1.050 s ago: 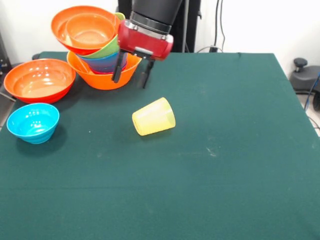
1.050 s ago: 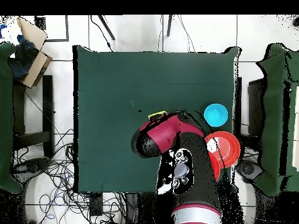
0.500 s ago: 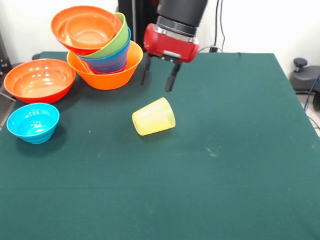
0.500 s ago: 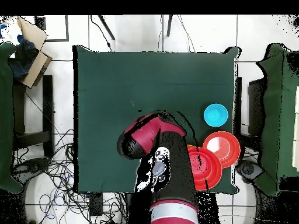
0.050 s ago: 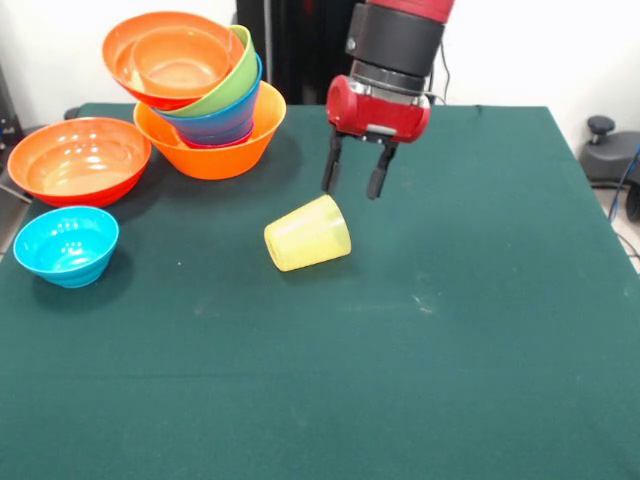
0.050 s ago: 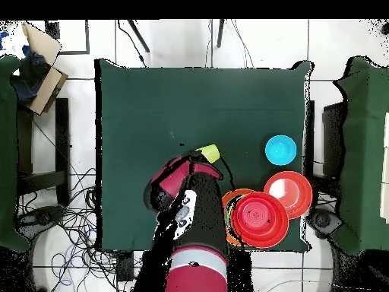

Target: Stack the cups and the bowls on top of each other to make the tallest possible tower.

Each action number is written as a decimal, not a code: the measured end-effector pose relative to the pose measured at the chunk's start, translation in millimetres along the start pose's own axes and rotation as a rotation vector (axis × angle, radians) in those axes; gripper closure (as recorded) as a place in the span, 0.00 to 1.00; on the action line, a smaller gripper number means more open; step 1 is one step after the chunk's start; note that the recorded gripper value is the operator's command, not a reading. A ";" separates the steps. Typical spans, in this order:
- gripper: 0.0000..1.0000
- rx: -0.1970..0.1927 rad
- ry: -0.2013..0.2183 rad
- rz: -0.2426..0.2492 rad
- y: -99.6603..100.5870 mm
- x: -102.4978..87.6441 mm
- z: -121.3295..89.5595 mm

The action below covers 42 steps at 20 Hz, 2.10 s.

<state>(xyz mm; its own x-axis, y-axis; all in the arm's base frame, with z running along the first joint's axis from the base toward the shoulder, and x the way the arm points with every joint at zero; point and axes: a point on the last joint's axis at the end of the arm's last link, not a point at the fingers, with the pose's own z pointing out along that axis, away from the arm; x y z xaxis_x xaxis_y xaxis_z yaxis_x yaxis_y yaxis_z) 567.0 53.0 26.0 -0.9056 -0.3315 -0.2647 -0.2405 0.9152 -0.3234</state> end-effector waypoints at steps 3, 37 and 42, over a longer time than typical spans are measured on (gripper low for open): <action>0.00 -0.014 0.004 0.007 5.2 8.5 9.0; 1.00 0.032 -0.077 0.076 -39.4 -2.5 51.5; 1.00 0.048 -0.077 0.098 -47.0 -4.7 51.4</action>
<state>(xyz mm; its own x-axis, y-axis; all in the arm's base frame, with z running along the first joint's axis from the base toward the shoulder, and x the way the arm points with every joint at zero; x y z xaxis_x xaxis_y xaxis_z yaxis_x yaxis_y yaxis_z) 600.5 -0.2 -4.2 -0.8941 -0.2589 -0.3655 -0.1331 0.9328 -0.3350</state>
